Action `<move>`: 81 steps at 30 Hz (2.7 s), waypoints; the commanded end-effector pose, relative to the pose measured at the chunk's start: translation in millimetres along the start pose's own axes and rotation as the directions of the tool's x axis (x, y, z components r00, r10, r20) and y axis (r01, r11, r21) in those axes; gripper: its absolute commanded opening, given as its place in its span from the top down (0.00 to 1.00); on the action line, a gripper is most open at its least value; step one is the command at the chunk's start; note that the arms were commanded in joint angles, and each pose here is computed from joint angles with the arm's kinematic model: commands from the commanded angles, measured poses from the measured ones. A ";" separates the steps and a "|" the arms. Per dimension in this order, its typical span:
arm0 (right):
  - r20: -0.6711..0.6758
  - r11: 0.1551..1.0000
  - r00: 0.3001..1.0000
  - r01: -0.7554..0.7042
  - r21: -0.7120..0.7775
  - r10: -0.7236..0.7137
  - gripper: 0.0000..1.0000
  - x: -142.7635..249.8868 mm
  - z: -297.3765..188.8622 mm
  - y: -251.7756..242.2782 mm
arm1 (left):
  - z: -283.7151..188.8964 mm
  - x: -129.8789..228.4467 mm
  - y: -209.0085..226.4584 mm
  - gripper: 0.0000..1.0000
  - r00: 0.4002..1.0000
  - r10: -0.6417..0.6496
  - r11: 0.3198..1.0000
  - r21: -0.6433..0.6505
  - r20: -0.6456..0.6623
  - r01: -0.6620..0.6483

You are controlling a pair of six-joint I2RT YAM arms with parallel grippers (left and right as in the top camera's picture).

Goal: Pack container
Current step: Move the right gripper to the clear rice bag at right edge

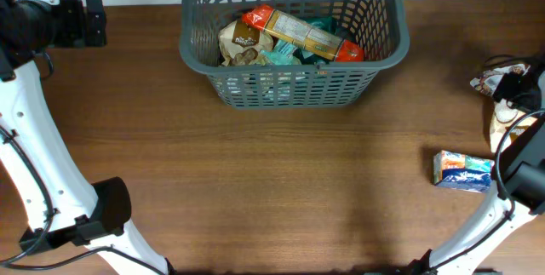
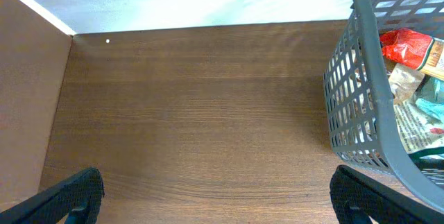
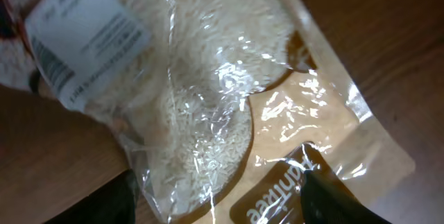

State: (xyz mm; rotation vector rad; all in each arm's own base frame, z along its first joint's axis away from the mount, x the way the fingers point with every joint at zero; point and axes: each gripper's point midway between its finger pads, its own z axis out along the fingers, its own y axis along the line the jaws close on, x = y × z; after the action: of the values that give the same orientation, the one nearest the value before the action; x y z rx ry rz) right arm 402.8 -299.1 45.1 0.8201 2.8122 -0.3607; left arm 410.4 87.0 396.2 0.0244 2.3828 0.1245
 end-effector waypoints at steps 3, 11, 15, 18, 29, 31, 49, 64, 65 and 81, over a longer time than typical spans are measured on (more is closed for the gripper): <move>0.000 0.983 0.983 0.185 -0.016 -0.185 0.25 1.6 7.9 30.9 | 2.9 1.7 2.0 0.01 1.000 -0.017 1.000 -0.004 -0.010 0.017; 0.019 0.956 0.959 0.278 0.097 -0.281 0.18 -7.3 4.4 45.3 | 2.9 1.7 2.0 0.01 1.000 -0.016 1.000 -0.004 -0.010 0.016; 0.031 0.954 0.961 0.269 0.132 -0.276 0.19 -12.1 3.8 39.7 | 2.9 1.7 2.0 0.01 1.000 -0.016 1.000 -0.004 -0.010 0.016; 0.036 0.956 0.963 0.262 0.133 -0.269 0.20 -13.7 4.2 37.2 | 2.9 1.7 2.0 0.01 1.000 -0.016 1.000 -0.004 -0.010 0.016; 0.045 0.958 0.965 0.251 0.138 -0.259 0.21 -12.5 16.1 34.9 | 2.9 1.7 2.0 0.01 1.000 -0.016 1.000 -0.004 -0.010 0.016; 0.040 0.957 0.965 0.252 0.141 -0.260 0.21 -11.5 19.9 34.9 | 2.9 1.7 2.0 0.01 1.000 -0.016 1.000 -0.004 -0.010 0.016; -0.015 0.971 0.989 0.148 0.187 -0.147 0.70 0.6 45.9 1.3 | 2.9 1.7 2.0 0.01 1.000 -0.016 1.000 -0.004 -0.010 0.016; -0.052 0.997 0.995 0.082 -0.013 -0.083 0.96 16.6 48.8 33.9 | 2.9 1.7 2.0 0.01 1.000 -0.016 1.000 -0.004 -0.010 0.016; -0.059 0.998 0.996 0.068 -0.017 -0.069 0.96 18.2 48.5 34.5 | 2.9 1.7 2.0 0.01 1.000 -0.016 1.000 -0.004 -0.010 0.016; -0.027 0.941 0.999 0.013 -0.338 -0.024 0.96 11.8 12.9 84.8 | 2.9 1.7 2.0 0.01 1.000 -0.016 1.000 -0.004 -0.010 0.016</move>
State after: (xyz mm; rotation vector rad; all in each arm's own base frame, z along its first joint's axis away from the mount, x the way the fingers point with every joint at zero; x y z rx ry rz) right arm 430.8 -257.2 10.5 0.7095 2.8333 -0.0945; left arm 410.4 87.0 396.2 0.0244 2.3828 0.1245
